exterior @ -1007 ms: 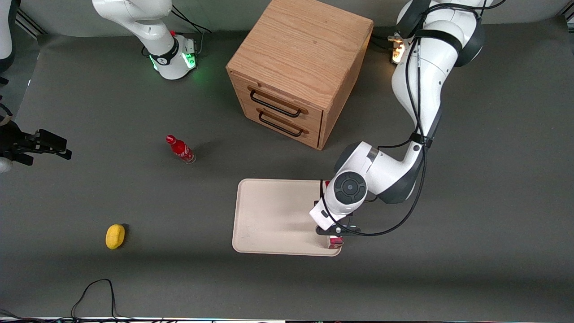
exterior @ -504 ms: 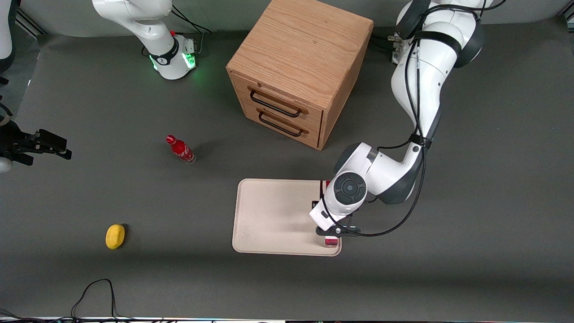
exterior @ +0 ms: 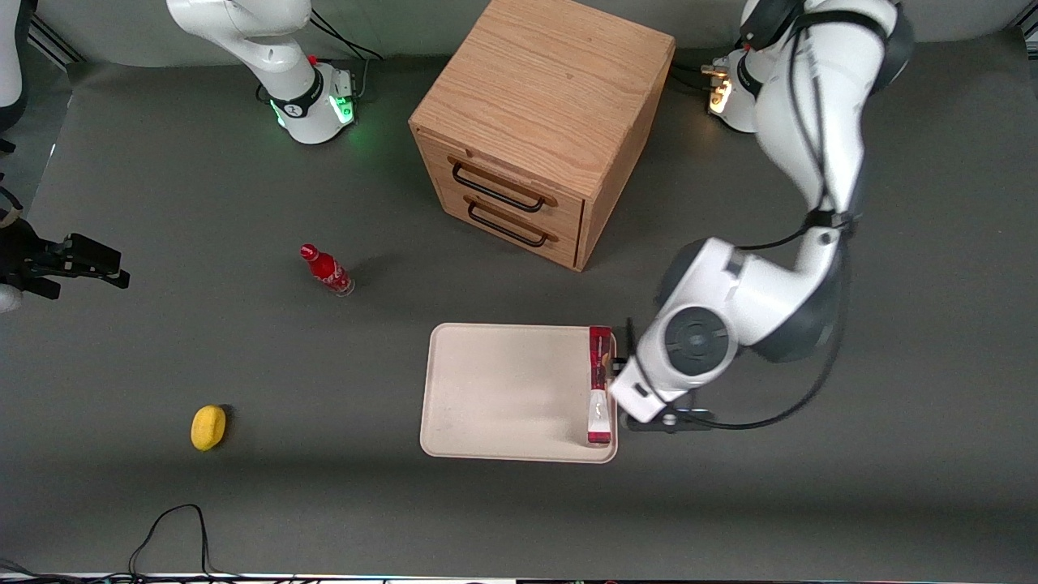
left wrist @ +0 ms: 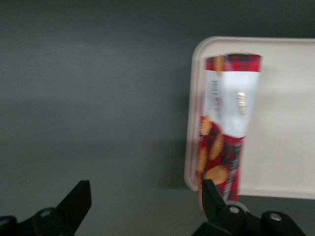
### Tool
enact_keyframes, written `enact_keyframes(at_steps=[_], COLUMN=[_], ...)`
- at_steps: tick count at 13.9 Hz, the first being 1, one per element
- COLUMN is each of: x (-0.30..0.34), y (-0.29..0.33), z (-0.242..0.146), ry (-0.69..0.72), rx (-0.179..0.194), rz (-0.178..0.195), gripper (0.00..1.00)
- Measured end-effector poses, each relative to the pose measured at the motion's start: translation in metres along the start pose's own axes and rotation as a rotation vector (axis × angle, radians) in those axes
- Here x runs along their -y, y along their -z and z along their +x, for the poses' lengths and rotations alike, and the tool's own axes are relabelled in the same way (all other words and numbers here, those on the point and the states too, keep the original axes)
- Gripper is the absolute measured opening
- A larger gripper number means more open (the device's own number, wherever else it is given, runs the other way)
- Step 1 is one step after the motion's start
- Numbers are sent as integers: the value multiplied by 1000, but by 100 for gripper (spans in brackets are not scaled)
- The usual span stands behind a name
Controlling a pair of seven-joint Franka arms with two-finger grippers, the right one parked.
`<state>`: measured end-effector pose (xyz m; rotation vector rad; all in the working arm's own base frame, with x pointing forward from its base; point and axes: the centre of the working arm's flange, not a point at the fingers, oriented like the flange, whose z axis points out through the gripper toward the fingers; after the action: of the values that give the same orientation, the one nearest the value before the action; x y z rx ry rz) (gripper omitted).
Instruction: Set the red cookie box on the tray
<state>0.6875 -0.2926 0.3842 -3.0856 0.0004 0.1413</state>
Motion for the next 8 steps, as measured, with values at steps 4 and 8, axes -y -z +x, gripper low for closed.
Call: enact_keyframes(at_steps=[4,8], x=[149,231], y=[85,112], z=[-26,-95], ry=[9,7], rx=[-9,16], rz=[3,59], gripper=[100,100])
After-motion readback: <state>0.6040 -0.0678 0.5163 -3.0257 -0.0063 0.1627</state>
